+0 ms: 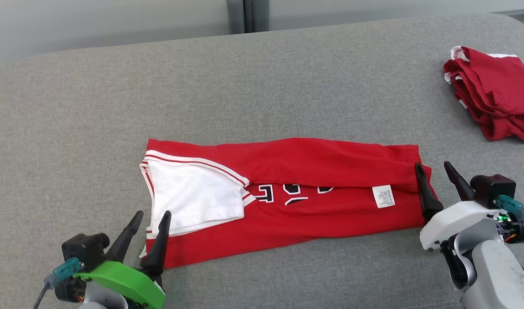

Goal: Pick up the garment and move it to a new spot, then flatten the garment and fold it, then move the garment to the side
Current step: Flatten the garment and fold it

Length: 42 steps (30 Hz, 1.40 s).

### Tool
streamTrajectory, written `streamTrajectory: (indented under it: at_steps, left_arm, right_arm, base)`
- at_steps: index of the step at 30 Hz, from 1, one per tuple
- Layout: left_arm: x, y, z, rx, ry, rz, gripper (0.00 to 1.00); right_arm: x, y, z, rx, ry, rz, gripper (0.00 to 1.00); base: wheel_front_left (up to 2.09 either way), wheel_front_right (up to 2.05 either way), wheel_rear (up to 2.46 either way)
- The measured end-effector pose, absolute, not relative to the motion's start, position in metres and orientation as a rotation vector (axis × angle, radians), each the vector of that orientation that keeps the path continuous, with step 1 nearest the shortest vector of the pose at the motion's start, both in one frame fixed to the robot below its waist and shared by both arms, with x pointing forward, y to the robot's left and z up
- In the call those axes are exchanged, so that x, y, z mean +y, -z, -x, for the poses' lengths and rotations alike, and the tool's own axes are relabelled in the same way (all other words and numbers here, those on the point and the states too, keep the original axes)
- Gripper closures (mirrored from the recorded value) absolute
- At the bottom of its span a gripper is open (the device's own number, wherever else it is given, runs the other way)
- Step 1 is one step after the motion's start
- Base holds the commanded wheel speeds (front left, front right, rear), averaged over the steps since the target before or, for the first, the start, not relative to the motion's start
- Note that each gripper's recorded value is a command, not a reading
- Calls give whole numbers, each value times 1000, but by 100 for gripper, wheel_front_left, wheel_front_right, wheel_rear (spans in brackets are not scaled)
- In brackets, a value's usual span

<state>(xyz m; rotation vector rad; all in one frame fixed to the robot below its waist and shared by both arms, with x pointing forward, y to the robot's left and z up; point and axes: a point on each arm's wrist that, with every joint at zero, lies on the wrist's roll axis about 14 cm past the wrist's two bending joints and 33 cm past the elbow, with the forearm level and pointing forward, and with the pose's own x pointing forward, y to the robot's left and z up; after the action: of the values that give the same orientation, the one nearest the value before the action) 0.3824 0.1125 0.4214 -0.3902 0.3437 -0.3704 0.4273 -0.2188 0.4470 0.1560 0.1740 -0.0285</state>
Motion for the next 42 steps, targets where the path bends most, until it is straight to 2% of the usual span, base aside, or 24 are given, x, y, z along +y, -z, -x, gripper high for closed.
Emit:
streamTrajectory:
  at_steps: [8, 16, 31, 32, 33, 34, 35, 37, 42]
  left_arm:
    - [128, -439, -384, 227, 265, 316, 0]
    - [139, -456, -389, 152, 195, 325, 0]
    - [169, -468, -386, 71, 78, 319, 0]
    - [170, -468, -386, 69, 74, 321, 0]
    - [170, -468, -387, 66, 72, 322, 0]
    - [171, -469, -388, 62, 71, 318, 0]
    - [171, -470, -389, 59, 71, 316, 0]
    - [167, -470, -391, 56, 78, 332, 0]
    - [162, -472, -396, 45, 96, 328, 0]
  right_arm:
    - [-223, -454, -416, 146, 63, -166, 0]
    - [-217, -452, -427, 170, 55, -162, 0]
    - [-212, -386, -415, 383, 72, -146, 0]
    - [-211, -385, -414, 389, 68, -146, 11]
    - [-209, -384, -413, 393, 64, -147, 51]
    - [-207, -383, -413, 397, 57, -148, 85]
    - [-205, -383, -413, 398, 55, -153, 96]
    - [-204, -385, -414, 393, 53, -162, 100]
    - [-213, -396, -417, 352, 81, -175, 100]
  base:
    - [0, 0, 0]
    - [0, 0, 0]
    - [0, 0, 0]
    - [0, 0, 0]
    - [0, 0, 0]
    - [0, 0, 0]
    - [0, 0, 0]
    - [0, 0, 0]
    - [0, 0, 0]
